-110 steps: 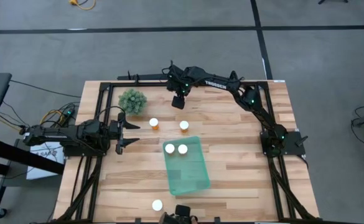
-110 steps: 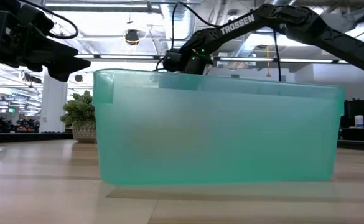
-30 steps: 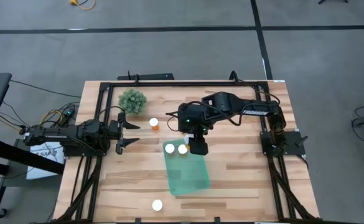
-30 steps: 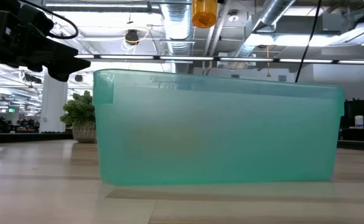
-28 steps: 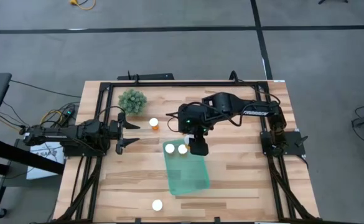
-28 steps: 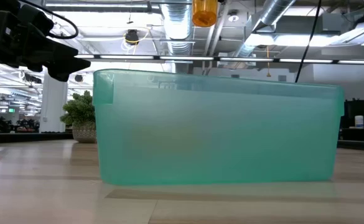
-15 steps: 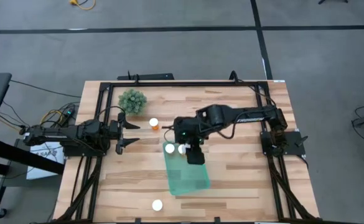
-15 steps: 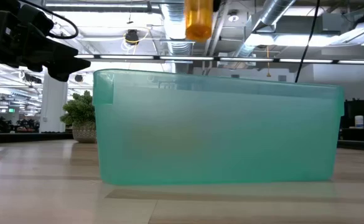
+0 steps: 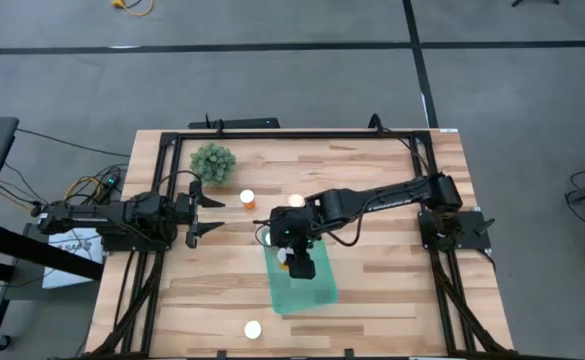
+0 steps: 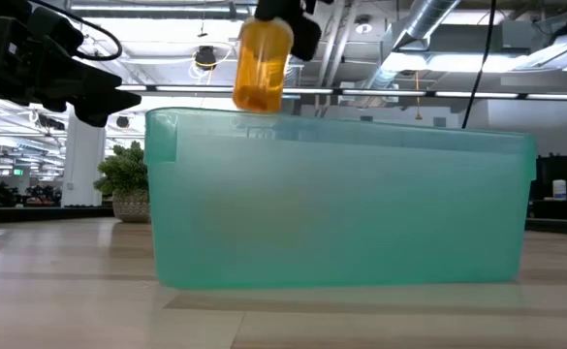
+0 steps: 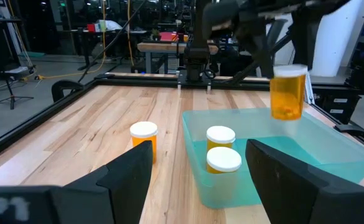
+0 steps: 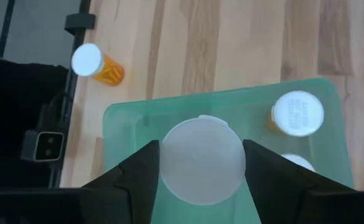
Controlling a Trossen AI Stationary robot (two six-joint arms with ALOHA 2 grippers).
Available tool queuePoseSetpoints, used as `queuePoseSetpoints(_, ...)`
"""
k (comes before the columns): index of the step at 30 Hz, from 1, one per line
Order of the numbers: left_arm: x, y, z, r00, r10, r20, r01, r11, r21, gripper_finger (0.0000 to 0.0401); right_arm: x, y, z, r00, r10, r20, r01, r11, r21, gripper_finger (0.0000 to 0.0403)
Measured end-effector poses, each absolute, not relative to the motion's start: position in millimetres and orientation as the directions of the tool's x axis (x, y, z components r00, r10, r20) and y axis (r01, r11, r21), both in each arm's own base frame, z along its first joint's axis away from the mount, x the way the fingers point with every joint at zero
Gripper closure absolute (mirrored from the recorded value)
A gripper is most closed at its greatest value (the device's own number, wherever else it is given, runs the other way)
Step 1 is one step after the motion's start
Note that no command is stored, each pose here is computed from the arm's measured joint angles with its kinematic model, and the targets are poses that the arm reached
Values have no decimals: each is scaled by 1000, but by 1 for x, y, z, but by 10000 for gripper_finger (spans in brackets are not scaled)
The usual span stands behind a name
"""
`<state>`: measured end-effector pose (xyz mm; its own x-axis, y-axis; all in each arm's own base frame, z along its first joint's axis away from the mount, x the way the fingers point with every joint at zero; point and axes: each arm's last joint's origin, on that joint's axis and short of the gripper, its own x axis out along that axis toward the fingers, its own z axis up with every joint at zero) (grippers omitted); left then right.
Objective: Pick and place pill bottles into a basket
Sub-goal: Put the orange pill bottle into the green bin
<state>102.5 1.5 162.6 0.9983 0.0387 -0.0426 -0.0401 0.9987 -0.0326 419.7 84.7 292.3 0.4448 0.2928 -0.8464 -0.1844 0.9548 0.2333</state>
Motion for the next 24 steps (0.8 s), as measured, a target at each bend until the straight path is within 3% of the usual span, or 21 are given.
queuePoseSetpoints(24, 102, 2, 163, 998, 39, -42, -40, 999, -33, 153, 421, 83, 204, 450, 296, -842, -105, 954, 279, 202)
